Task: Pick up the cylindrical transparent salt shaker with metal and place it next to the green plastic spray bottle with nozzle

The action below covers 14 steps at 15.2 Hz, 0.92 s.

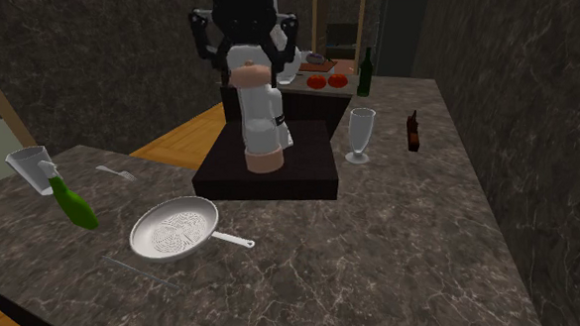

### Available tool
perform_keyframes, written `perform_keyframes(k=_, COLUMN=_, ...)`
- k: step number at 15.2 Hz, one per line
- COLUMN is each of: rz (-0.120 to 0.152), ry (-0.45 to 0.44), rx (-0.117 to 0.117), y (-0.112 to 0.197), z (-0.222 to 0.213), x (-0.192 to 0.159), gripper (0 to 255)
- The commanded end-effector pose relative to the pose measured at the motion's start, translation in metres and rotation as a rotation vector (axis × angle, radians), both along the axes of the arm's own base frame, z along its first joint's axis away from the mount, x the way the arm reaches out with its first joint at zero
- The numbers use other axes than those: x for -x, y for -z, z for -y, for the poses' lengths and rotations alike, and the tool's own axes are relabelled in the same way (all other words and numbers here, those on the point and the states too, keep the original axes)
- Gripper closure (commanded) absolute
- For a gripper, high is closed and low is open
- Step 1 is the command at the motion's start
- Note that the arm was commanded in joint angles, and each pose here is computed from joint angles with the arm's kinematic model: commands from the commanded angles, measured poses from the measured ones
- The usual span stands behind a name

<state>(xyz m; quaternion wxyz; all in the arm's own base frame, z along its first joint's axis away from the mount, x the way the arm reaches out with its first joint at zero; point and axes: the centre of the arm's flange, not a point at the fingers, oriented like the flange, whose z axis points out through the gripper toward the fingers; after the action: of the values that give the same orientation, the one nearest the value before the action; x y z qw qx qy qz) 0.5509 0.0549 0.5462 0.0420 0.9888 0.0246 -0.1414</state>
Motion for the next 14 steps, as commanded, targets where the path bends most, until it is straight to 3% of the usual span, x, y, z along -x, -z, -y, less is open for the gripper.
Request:
perform_keyframes(k=1, rz=0.000, ry=-0.001, rx=0.000, y=0.002, z=0.020, x=0.011, gripper=255)
perform_keyframes(k=14, rz=0.000, ry=-0.001, rx=0.000, y=0.002, z=0.169, x=0.097, gripper=255)
